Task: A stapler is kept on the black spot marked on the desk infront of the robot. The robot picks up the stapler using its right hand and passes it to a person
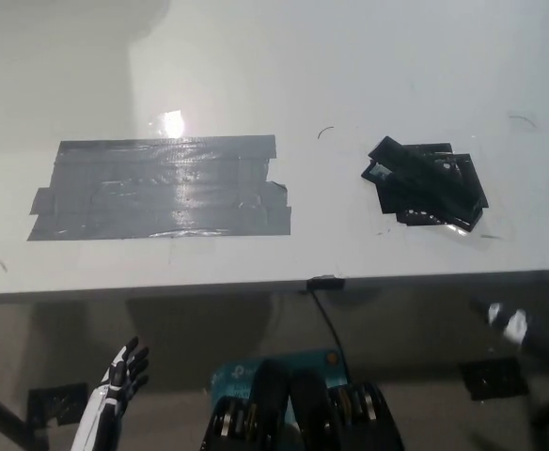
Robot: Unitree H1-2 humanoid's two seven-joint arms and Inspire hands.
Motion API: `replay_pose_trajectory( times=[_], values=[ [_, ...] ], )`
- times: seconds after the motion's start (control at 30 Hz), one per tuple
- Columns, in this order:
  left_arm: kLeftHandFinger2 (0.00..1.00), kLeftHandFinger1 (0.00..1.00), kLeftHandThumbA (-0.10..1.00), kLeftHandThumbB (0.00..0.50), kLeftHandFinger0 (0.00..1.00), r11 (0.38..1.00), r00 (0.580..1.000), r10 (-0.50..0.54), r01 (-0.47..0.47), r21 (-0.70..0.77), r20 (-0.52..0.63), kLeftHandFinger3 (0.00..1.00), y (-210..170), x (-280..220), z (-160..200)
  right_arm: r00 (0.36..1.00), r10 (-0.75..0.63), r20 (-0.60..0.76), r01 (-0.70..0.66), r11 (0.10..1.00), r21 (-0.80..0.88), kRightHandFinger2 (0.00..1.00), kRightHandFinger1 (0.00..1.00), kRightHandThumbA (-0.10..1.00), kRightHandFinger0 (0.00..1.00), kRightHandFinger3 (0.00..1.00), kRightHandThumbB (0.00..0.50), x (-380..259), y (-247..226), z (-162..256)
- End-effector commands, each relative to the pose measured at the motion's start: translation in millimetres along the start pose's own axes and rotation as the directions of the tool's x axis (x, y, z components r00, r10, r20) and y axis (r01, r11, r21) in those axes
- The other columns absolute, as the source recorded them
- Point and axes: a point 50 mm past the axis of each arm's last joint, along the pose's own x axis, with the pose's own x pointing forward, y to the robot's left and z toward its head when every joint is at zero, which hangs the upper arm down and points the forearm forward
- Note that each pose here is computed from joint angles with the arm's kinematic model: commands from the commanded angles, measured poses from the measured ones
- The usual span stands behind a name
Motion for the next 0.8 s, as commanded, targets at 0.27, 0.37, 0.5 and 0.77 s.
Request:
replay_pose_trajectory(
  times=[0.27, 0.37, 0.5, 0.77],
  values=[
    [1.0, 1.0, 1.0, 0.485, 1.0, 1.0, 0.997, -0.026, 0.025, 0.011, 0.075, 1.0, -1.6, 1.9, 7.5, 0.918, 0.263, -0.297, -0.333, 0.917, -0.217, 1.0, 1.0, 0.89, 1.0, 1.0, 0.307, 150.8, -25.8, -9.1],
    [1.0, 1.0, 1.0, 0.495, 1.0, 1.0, 0.997, -0.026, 0.025, 0.006, 0.073, 1.0, -1.6, 2.2, 8.9, 0.894, 0.282, -0.348, -0.372, 0.901, -0.224, 1.0, 1.0, 0.93, 1.0, 1.0, 0.328, 176.4, -17.1, -18.7],
    [1.0, 1.0, 1.0, 0.495, 1.0, 1.0, 0.997, -0.022, 0.022, 0.003, 0.073, 1.0, -1.4, 2.6, 8.8, 0.85, 0.317, -0.421, -0.433, 0.876, -0.214, 1.0, 1.0, 0.96, 1.0, 1.0, 0.322, 207.5, 3.7, -31.8],
    [1.0, 1.0, 1.0, 0.486, 1.0, 1.0, 0.997, -0.026, 0.026, 0.008, 0.078, 1.0, -1.1, 2.7, 7.5, 0.787, 0.366, -0.497, -0.465, 0.881, -0.088, 1.0, 1.0, 0.93, 1.0, 1.0, 0.338, 236.7, 38.4, -49.8]
  ],
)
